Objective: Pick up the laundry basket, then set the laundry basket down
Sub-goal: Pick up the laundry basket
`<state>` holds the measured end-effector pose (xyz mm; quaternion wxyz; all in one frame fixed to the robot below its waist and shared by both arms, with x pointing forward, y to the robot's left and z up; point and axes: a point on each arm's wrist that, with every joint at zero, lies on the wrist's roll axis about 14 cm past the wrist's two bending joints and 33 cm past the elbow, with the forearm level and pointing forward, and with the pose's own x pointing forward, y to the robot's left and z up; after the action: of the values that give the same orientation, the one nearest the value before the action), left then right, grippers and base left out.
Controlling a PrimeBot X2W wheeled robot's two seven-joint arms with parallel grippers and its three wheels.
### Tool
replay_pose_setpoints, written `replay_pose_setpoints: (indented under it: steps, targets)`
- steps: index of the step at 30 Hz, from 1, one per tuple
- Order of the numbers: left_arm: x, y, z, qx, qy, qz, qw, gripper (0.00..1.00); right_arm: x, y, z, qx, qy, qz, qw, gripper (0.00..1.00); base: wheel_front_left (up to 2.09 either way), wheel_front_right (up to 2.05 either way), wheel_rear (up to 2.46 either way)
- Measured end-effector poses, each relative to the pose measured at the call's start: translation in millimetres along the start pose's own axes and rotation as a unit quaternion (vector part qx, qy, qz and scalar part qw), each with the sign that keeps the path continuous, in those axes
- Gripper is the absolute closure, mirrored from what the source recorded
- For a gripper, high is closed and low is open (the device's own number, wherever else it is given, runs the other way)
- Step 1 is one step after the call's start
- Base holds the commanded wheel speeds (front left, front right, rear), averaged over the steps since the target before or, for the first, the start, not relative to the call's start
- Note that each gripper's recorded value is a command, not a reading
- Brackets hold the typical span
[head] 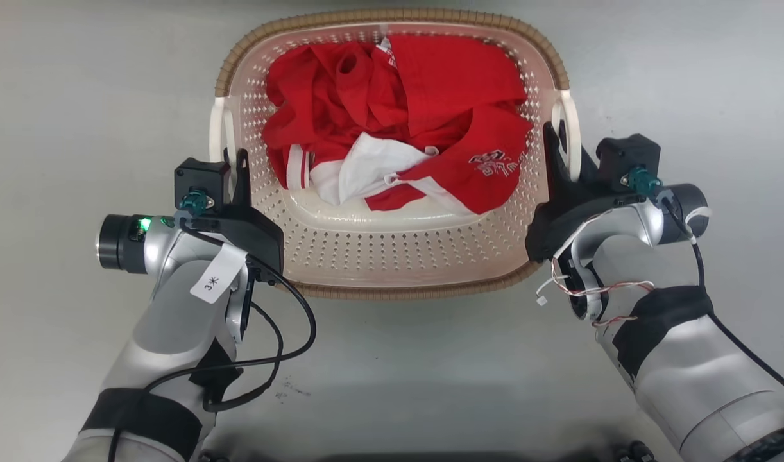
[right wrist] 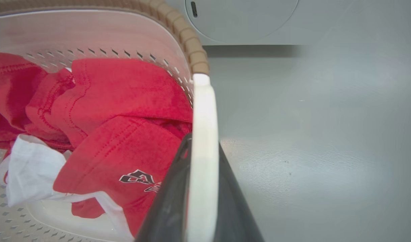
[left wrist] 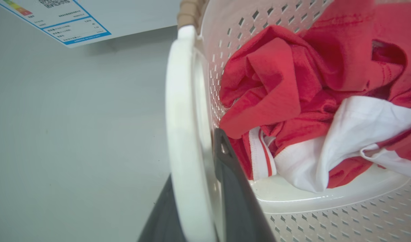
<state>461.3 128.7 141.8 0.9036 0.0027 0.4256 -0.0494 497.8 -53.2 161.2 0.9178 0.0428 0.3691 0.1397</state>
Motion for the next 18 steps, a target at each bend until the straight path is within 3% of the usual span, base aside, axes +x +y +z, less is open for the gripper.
replay_pose_setpoints:
  steps: [18]
  targets:
    - [-55, -18, 16, -0.007, -0.012, -0.017, 1.0, 1.0, -54, 2, 11, 0.0, 0.016, -0.019, 1.0, 1.0, 0.0, 0.0, 0.0]
